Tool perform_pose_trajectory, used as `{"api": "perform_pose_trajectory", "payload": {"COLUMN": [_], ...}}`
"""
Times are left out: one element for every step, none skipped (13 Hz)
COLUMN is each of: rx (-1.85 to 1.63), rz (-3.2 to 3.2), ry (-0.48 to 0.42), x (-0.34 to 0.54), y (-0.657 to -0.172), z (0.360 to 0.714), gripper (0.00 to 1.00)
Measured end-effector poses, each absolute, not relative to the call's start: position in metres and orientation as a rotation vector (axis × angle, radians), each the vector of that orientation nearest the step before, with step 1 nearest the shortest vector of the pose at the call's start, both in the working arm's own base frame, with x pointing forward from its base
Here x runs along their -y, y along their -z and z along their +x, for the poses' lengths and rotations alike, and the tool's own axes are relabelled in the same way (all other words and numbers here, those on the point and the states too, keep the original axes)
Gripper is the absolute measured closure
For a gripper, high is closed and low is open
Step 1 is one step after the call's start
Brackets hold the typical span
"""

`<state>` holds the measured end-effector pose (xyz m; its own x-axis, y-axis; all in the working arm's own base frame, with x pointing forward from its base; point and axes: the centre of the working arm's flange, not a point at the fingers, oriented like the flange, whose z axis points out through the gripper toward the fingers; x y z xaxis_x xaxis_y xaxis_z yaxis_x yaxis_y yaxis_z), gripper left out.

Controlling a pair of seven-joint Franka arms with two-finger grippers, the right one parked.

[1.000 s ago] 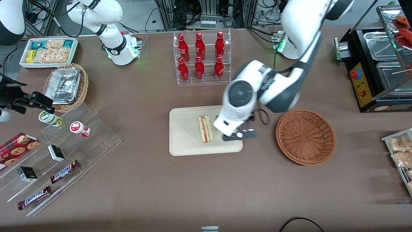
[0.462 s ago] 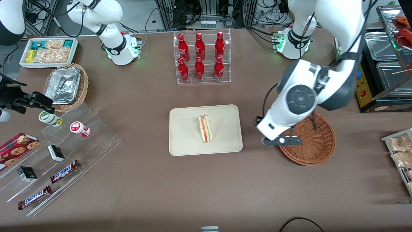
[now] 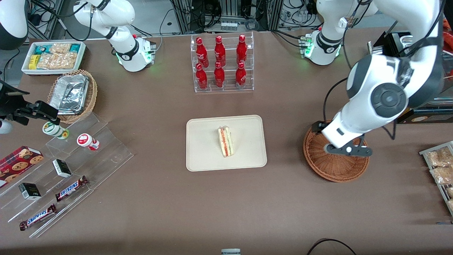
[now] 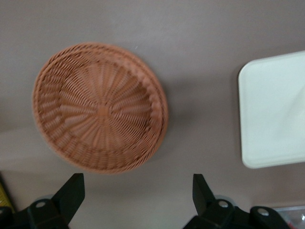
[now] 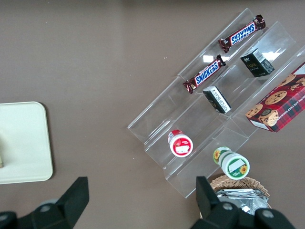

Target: Place sandwich from basket to tray

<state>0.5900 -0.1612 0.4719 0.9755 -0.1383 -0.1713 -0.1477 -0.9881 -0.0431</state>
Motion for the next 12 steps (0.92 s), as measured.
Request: {"api": "perform_pose_trajectory", "payload": {"rx": [-0.241,-0.259,-0.276,-0.289,-0.301,-0.312,-0.320,-0.314,-0.300,-0.282,-0.269,-0.263], "rz": [-3.058,-3.049,-3.043,-3.042,-3.042,-3.041,-3.039,-3.040,-3.053,-3.067,-3.075,-3.079], "ry": [-0.276,-0.297,-0.316,-0.318,-0.316,-0.323,-0.339,-0.350,-0.354,-0.356,-0.356,-0.364], "x": [0.155,0.147,0.138,0.129,0.121,0.113,0.106,0.097,0.085,0.073,0.063,0.055], "y": [-0.481,-0.491,-0.499,-0.506,-0.513,-0.518,-0.524,-0.529,-0.536,-0.543,-0.551,-0.558], "z": [0.582,0.573,0.568,0.565,0.563,0.560,0.557,0.554,0.551,0.548,0.545,0.541], "gripper": [0.00,0.00,0.00,0.00,0.00,0.00,0.00,0.00,0.00,0.00,0.00,0.00]}}
